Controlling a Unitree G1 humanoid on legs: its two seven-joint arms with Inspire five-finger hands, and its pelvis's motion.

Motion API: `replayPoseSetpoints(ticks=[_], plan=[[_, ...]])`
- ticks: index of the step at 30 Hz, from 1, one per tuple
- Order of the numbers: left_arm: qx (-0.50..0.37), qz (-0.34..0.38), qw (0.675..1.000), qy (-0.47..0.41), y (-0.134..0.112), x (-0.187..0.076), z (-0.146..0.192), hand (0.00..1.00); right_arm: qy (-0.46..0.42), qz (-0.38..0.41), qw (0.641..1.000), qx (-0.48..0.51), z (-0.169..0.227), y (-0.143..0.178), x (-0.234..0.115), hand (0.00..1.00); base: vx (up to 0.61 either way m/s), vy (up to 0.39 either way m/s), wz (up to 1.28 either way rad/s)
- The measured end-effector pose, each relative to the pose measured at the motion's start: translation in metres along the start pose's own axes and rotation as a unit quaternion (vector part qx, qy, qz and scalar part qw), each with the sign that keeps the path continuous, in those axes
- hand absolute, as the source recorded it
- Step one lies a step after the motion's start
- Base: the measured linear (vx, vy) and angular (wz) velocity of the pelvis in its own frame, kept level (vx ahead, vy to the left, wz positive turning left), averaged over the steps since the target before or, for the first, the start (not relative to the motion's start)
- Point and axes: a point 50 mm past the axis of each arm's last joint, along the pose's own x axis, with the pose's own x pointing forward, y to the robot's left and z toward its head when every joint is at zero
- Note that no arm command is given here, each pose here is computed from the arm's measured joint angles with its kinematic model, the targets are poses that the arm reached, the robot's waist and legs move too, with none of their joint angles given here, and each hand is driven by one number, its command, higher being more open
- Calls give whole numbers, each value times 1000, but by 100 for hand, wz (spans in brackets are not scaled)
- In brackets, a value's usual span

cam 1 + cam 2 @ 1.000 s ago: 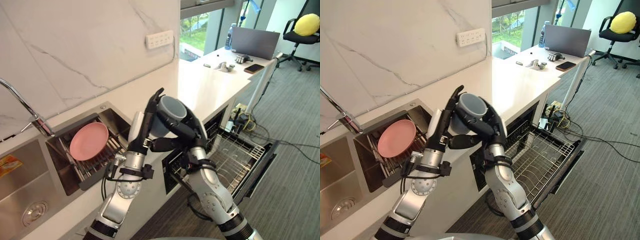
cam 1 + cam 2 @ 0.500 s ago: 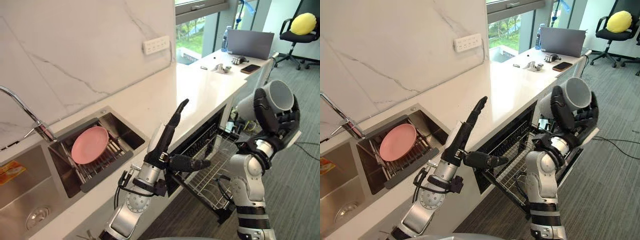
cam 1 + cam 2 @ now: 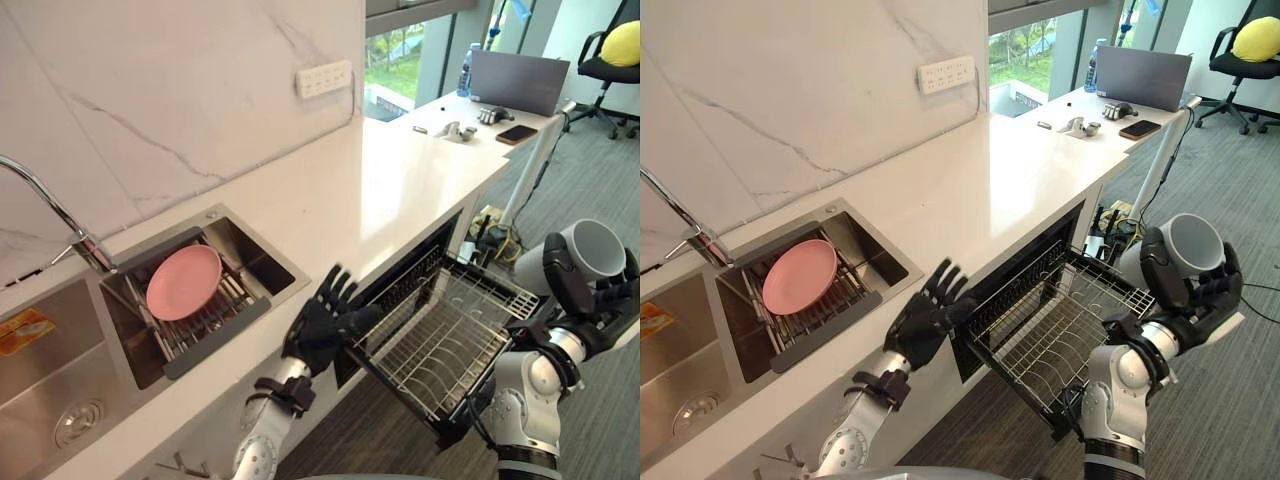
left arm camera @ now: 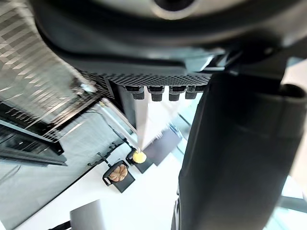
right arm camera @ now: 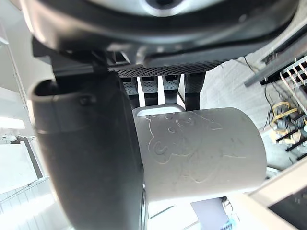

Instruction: Walk over to the sink, pick up the cup, carry it to the dishwasher, place the cup inside the dishwasher, then close the dishwasher door

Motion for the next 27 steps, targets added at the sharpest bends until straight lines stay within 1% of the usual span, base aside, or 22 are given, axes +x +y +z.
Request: replayPoseSetpoints(ticks=[1, 2, 4, 6, 7, 8, 9, 12, 14, 16, 17, 19, 22, 27], plan=[[-9, -1, 1000, 14, 2, -1, -5, 100, 0, 2, 1000, -1, 0, 0, 0, 0, -12, 7, 3], [-18, 3, 999, 47, 7, -4, -15, 100, 3, 8, 1000, -2, -1, 0, 0, 0, 0, 0, 0], [21, 8, 995, 95, 13, -7, -29, 100, 6, 18, 1000, -4, -3, 2, -1, 0, 0, 0, 0], [134, 40, 979, 151, 26, -14, -39, 100, 9, 43, 999, -32, -6, 9, -4, 0, 0, 0, 0], [157, 52, 974, 157, 30, -15, -40, 100, 11, 55, 998, -42, -8, 11, -5, 0, 0, 0, 0], [207, 85, 960, 165, 41, -19, -39, 100, 18, 86, 994, -66, -12, 16, -7, 0, 0, 0, 0], [238, 110, 950, 171, 50, -23, -37, 100, 28, 111, 990, -79, -16, 19, -8, 0, 0, 0, 0], [292, 169, 924, 181, 74, -37, -27, 100, 68, 172, 974, -130, -36, 19, -12, 0, -6, -4, 8], [315, 201, 907, 194, 87, -46, -26, 100, 99, 184, 966, -152, -52, 12, -15, 0, -4, -3, 21], [348, 244, 879, 214, 102, -60, -26, 100, 133, 194, 956, -176, -67, 4, -17, 0, -11, 3, 17], [358, 256, 871, 220, 106, -64, -28, 100, 142, 197, 953, -181, -71, 3, -18, 0, -12, 2, 13], [372, 306, 842, 244, 122, -84, -33, 100, 175, 205, 942, -200, -84, -4, -20, 0, -8, -3, 16], [362, 348, 836, 221, 130, -92, -26, 100, 199, 210, 929, -231, -95, -12, -21, 0, -4, -5, 12], [319, 452, 814, 178, 152, -116, -9, 100, 224, 219, 905, -289, -106, -26, -12, 0, -18, -9, 17]])
